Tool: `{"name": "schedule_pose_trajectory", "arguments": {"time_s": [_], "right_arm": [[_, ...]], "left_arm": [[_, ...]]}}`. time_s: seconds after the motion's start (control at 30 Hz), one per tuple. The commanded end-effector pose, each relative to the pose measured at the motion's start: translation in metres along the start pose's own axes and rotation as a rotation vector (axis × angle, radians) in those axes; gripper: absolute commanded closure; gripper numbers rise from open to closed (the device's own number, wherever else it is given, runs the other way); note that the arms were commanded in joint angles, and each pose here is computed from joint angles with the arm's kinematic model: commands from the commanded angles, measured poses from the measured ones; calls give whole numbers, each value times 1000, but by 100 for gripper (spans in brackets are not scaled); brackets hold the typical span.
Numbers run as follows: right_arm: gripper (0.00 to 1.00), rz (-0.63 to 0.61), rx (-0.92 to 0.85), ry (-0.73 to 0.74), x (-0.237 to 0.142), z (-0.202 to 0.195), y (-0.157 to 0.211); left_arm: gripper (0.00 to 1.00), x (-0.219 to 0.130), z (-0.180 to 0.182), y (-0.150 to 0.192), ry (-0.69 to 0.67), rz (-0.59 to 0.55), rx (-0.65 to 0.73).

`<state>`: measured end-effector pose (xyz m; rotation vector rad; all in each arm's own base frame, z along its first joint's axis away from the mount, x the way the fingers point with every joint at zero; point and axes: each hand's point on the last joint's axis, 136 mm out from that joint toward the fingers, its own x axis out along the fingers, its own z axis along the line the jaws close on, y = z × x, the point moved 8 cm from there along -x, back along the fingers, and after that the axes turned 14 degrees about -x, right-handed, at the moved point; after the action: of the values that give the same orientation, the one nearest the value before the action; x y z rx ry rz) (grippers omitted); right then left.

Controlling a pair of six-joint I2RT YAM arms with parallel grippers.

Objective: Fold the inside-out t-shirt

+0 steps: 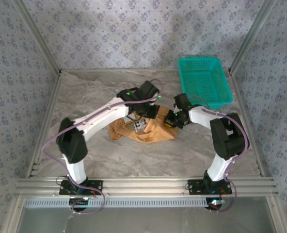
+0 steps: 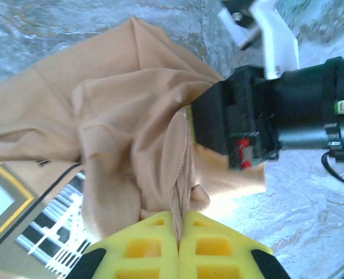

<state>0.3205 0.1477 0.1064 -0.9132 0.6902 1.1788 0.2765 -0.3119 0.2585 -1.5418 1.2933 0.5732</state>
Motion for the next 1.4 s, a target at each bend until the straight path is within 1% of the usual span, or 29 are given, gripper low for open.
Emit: {"name": "schedule_pose_trajectory", "arguments": {"time_s": [0.0, 0.07, 0.17, 0.2, 0.27, 0.47, 0.53, 0.57, 0.6, 0.67, 0.7, 0.73, 0.87, 0.97, 1.0, 1.07, 1.13, 1.2, 1.23, 1.3, 1.37], "right_arm": [[100, 9, 47, 169, -1, -38, 12], [100, 8, 36, 183, -4, -39, 16], [100, 5, 7, 207, -9, -34, 18], [100, 7, -7, 212, -12, -31, 19], [100, 4, -39, 224, -18, -24, 20], [100, -36, -140, 227, -46, 9, 21], [100, -59, -164, 225, -57, 19, 22], [96, -77, -182, 223, -64, 27, 22], [94, -91, -194, 218, -69, 32, 22], [78, -114, -216, 204, -77, 41, 23], [72, -126, -227, 188, -79, 46, 23], [69, -129, -230, 167, -80, 49, 22], [68, -119, -219, 165, -79, 49, 19], [67, -125, -196, 152, -79, 47, 18], [67, -126, -190, 147, -79, 47, 17], [64, -133, -179, 137, -80, 47, 16], [60, -144, -168, 120, -80, 49, 13], [57, -149, -162, 99, -78, 52, 10], [55, -146, -155, 90, -74, 53, 8], [54, -129, -142, 66, -66, 55, 5], [52, -109, -125, 36, -51, 58, 4]], "left_arm": [[99, -50, 26, -15, 109, -111, -111], [96, -50, 39, -14, 142, -133, -153], [86, -35, 49, -6, 184, -86, -189], [80, -28, 51, -2, 182, -66, -197], [77, -19, 56, 5, 180, -45, -208], [78, -8, 67, 19, 168, -26, -227], [73, -5, 70, 22, 152, -25, -230], [65, -2, 72, 24, 140, -22, -231], [62, -1, 74, 25, 135, -21, -233], [54, 2, 74, 25, 137, -28, -235], [53, 2, 74, 23, 138, -37, -238], [51, 3, 73, 20, 144, -45, -239], [47, 9, 56, 4, 193, -62, -243], [46, 26, 46, -1, 164, -33, -232], [47, 33, 43, -2, 152, -20, -231], [53, 52, 41, 0, 120, 28, -229], [62, 66, 42, 3, 91, 59, -232], [76, 75, 45, 6, 67, 79, -238], [85, 76, 47, 8, 54, 84, -243], [100, 70, 49, 9, 38, 69, -246], [100, 56, 49, 8, 38, 34, -249]]}}
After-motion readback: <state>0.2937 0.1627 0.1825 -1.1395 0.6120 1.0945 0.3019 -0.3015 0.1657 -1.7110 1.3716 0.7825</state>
